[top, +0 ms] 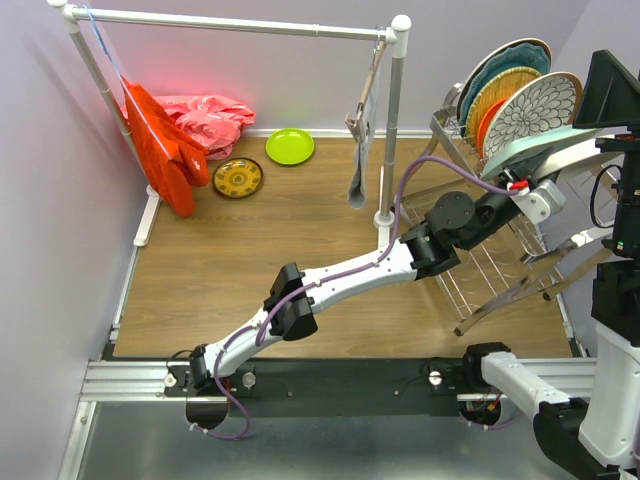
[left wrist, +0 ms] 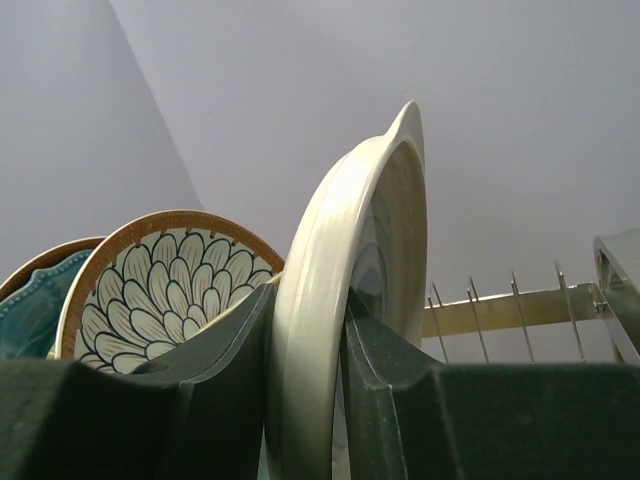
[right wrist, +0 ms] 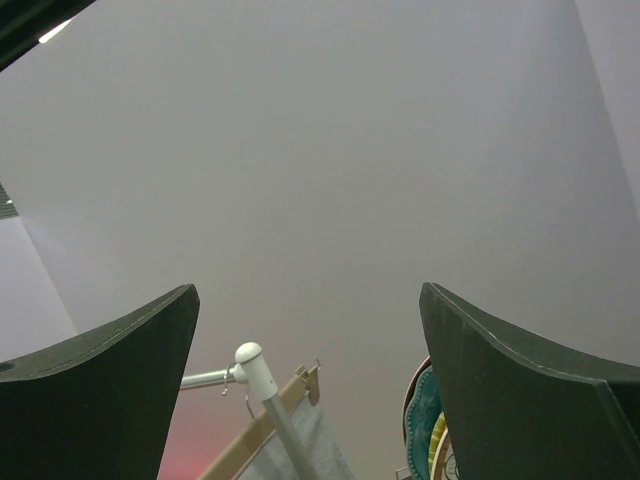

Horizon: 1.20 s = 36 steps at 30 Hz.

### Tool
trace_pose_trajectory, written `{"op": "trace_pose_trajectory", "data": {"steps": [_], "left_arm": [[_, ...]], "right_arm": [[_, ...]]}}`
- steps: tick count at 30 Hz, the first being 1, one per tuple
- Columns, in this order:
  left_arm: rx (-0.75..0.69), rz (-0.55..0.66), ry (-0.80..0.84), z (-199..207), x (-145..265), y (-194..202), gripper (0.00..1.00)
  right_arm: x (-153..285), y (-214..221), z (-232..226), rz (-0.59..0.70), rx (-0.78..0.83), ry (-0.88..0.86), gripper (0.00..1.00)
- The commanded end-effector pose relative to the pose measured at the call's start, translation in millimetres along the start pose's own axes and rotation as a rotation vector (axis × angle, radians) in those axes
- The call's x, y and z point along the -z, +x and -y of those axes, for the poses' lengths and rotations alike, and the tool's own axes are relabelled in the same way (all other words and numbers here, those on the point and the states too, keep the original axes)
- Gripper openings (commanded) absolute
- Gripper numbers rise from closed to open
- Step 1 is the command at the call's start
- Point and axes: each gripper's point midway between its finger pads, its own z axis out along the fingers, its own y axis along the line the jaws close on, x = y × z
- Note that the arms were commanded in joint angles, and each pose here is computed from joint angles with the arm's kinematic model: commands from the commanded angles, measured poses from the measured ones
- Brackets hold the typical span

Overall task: Load the plates into the dish rack
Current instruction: Insert the plate into the dish rack

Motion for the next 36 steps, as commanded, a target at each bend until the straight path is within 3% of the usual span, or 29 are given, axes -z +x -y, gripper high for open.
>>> {"op": "trace_pose_trajectory", "data": {"steps": [1, 20, 32, 36], "left_arm": [[0.036, -0.071, 0.007, 12, 6, 25, 0.40], [0.206, -0.120, -0.086, 3, 8, 38, 0.42], [0.216, -0.134, -0.140, -7, 9, 41, 0.41], [0.211, -0.110, -0.120, -6, 7, 33, 0.47]], "right_arm": [[3, -6, 5, 0.023, 0.019, 0.026, 1.00], [3, -4, 6, 0.020, 0.013, 0.027, 1.00], [4, -2, 6, 0.015, 0.011, 0.026, 1.00], [3, -1, 6, 0.012, 0.012, 0.027, 1.00]]}}
